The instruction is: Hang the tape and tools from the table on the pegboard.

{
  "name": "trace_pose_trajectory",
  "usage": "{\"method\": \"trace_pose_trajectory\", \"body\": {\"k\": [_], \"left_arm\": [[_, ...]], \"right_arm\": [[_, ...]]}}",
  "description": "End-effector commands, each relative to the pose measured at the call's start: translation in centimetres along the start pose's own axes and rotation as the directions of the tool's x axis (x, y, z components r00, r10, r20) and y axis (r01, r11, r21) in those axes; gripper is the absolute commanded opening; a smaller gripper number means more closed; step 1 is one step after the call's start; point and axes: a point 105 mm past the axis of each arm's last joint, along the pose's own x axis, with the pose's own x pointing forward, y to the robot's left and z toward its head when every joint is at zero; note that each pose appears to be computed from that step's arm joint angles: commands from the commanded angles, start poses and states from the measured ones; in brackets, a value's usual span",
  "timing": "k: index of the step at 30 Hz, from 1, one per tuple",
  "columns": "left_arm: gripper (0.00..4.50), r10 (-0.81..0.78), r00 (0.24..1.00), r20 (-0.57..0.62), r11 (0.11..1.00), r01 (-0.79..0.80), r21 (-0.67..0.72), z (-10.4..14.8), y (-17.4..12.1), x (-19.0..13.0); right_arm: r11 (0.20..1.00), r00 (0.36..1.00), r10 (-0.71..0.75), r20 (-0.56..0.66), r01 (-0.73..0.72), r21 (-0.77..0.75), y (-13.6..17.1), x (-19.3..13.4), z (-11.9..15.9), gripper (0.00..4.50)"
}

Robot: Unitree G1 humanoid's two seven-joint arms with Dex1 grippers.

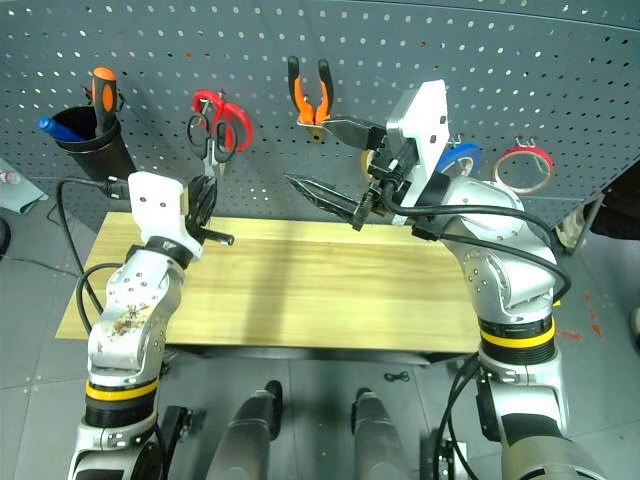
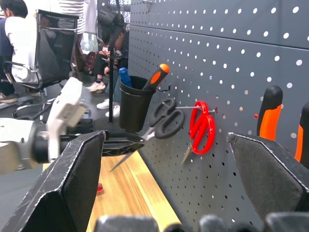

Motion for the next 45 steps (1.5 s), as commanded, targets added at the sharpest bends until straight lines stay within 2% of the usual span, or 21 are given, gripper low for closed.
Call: {"method": "trace_pose_trajectory", "body": {"k": [1,3,7,11,12,15,20,24,30,36,43,45], "left_arm": [[0.08,0.015,1.0,0.025,1.0,-0.016,0.012,0.7,0.5,0.9],[0.08,0.021,1.0,0.017,1.0,-0.021,0.012,0.5,0.6,1.2],[2.02,0.015,1.0,-0.013,1.0,-0.015,0.005,-0.6,0.3,0.9],[3.96,0.022,0.995,-0.102,1.0,-0.02,0.018,-3.5,0.6,-1.2],[4.44,0.02,0.992,-0.129,1.0,-0.017,0.024,-4.4,0.7,-1.8],[4.48,0.028,0.966,-0.258,1.0,-0.025,0.017,-7.8,1.5,-4.0],[4.48,0.065,0.898,-0.434,0.998,-0.061,0.024,-11.8,4.7,-6.5],[4.48,0.123,0.841,-0.527,0.992,-0.109,0.057,-13.2,8.5,-7.0],[4.48,0.086,0.754,-0.651,0.995,-0.096,0.02,-14.9,12.7,-6.6],[4.48,0.004,0.687,-0.727,0.998,-0.048,-0.04,-17.5,12.5,-7.3],[4.48,-0.051,0.663,-0.747,0.995,-0.031,-0.096,-19.1,11.3,-6.7],[3.93,-0.067,0.652,-0.756,0.994,-0.026,-0.11,-19.4,11.0,-6.6]], "right_arm": [[0.999,1.0,-0.01,0.023,0.011,-0.053,-0.1,-0.3,1.1,4.5],[0.999,1.0,-0.009,0.014,0.01,-0.052,0.0,-0.4,0.9,4.5],[0.999,1.0,0.002,-0.019,-0.002,-0.035,0.6,-0.5,0.0,4.5],[1.0,0.996,0.025,-0.088,-0.024,0.009,1.8,-0.9,-2.2,4.5],[0.999,0.99,0.038,-0.138,-0.036,0.016,2.4,-1.0,-3.4,4.5],[0.996,0.965,0.092,-0.244,-0.092,0.014,4.6,-1.2,-6.6,4.5],[0.98,0.933,0.196,-0.303,-0.181,0.077,7.8,-0.1,-9.0,4.5],[0.966,0.926,0.256,-0.276,-0.235,0.108,8.8,1.7,-8.6,4.5],[0.942,0.913,0.329,-0.241,-0.3,0.15,9.0,4.8,-6.5,4.5],[0.949,0.9,0.303,-0.313,-0.257,0.181,8.4,5.0,-7.8,4.5],[0.951,0.885,0.297,-0.357,-0.242,0.191,8.2,4.4,-8.6,4.5],[0.953,0.883,0.293,-0.366,-0.236,0.192,8.1,4.2,-8.8,4.5]]}}
